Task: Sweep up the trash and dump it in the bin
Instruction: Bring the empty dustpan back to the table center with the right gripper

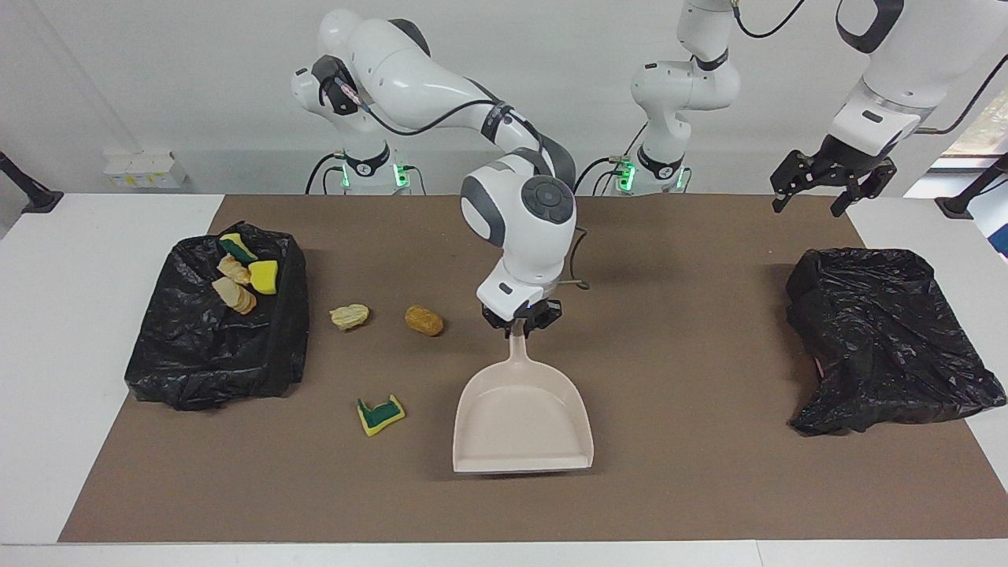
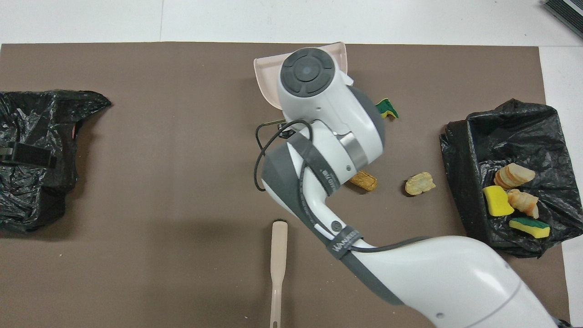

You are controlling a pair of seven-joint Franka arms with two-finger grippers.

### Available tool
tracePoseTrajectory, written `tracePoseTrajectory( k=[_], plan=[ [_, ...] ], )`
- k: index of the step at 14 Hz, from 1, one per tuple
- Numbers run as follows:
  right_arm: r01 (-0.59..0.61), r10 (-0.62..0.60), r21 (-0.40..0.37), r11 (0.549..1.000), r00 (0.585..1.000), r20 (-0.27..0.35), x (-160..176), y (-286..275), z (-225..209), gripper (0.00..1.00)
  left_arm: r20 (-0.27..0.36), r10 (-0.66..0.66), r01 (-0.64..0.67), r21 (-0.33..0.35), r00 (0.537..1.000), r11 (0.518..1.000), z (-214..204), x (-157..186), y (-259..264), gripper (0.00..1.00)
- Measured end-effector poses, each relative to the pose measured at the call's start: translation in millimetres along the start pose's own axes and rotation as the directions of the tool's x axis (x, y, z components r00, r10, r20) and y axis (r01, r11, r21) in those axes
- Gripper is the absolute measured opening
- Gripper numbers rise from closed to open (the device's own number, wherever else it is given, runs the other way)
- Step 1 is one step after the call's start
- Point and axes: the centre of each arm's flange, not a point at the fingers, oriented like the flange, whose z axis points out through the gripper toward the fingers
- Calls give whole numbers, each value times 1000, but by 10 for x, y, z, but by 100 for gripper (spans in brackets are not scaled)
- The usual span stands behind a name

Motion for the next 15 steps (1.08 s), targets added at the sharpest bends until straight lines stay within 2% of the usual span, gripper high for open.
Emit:
tracePoseTrajectory(
  k=[7,10,12,15],
  plan=[
    [-21,19,79,997,999,33,-135,-323,79,31,31,41,-41,-3,999,999,155,14,223,100],
    [-38,34,84,996,998,45,-63,-263,209,32,9,64,-64,0,998,998,190,59,342,100],
    [-65,58,108,992,996,67,1,-172,241,48,-12,80,-80,2,997,997,218,95,426,100],
    [-105,94,138,985,992,84,114,2,190,83,-59,108,-108,7,992,994,335,197,610,100]
  ],
)
